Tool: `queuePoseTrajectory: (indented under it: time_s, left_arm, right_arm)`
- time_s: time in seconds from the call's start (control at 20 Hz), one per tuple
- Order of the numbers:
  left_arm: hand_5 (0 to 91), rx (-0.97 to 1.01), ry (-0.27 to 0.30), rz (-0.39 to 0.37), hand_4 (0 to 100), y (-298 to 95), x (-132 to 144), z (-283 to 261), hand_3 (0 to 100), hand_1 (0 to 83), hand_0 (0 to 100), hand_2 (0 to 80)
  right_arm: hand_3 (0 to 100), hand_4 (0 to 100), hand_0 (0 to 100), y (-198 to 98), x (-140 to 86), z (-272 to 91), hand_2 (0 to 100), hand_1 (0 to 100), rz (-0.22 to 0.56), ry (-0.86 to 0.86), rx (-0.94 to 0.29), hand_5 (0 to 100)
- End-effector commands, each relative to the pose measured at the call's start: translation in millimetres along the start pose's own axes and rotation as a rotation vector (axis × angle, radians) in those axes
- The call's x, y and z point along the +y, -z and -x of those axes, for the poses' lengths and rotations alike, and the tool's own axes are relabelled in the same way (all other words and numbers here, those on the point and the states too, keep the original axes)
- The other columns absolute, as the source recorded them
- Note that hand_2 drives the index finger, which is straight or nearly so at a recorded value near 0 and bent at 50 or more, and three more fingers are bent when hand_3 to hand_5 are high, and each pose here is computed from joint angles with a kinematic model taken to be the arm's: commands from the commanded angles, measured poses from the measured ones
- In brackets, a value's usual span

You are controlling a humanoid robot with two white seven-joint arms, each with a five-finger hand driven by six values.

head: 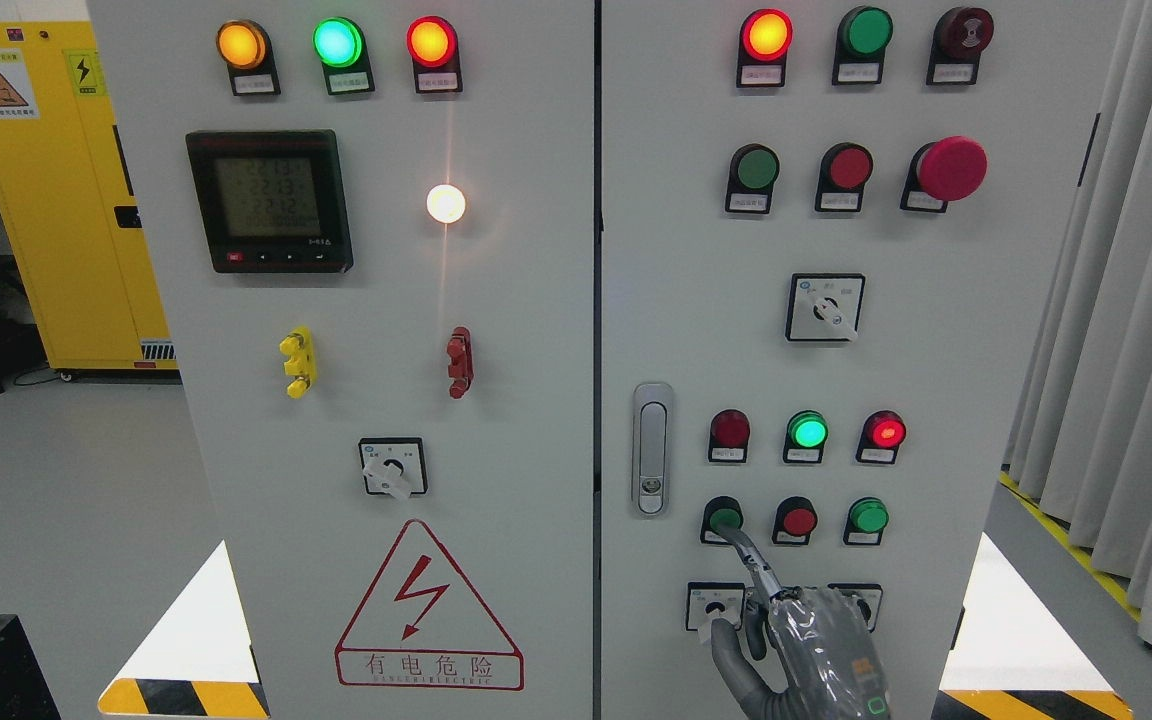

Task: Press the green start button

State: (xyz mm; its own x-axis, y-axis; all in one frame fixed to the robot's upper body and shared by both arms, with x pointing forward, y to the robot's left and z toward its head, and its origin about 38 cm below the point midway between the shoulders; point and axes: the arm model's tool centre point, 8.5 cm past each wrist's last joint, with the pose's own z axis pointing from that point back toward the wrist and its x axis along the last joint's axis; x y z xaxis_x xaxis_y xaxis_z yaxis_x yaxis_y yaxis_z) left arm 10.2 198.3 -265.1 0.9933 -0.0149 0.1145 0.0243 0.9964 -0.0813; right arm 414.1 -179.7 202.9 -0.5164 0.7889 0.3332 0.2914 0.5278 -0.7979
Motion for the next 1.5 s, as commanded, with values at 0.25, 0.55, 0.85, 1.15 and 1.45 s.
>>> queuePoseTrajectory:
  time_s: [0.25, 0.55, 0.85, 1.15, 1.45]
  left_arm:
    - [0.0, 0.001, 0.001, 0.0, 0, 0.0, 0.3, 0.3, 0, 55.6, 12, 0.0]
    - [0.0, 0.0, 0.0, 0.0, 0, 0.1, 0.3, -0.7, 0, 55.6, 12, 0.0]
    - [0.0, 0.001, -0.001, 0.002, 0, 0.0, -0.7, 0.3, 0, 55.6, 12, 0.0]
    - [0.0, 0.001, 0.002, 0.002, 0, 0.0, -0.8, 0.3, 0, 55.6, 12, 0.0]
    - [0.0, 0.001, -0.001, 0.002, 0, 0.0, -0.7, 0.3, 0, 55.6, 12, 0.0]
  right_arm:
    - [97, 100, 76, 3.7, 6.6, 3.3, 0, 86, 0.004, 0.045, 0.029, 100]
    - [97, 100, 76, 7.2, 8.0, 4.1, 0, 86, -0.001, 0.044, 0.028, 100]
    - [97, 100, 77, 6.6, 10.5, 5.5, 0, 87, -0.007, 0.047, 0.036, 100]
    - [97, 100, 77, 10.1, 10.9, 6.4, 0, 87, -0.009, 0.046, 0.036, 100]
    - [97, 100, 78, 10.3, 5.0, -2.2, 0, 87, 0.016, 0.049, 0.01, 100]
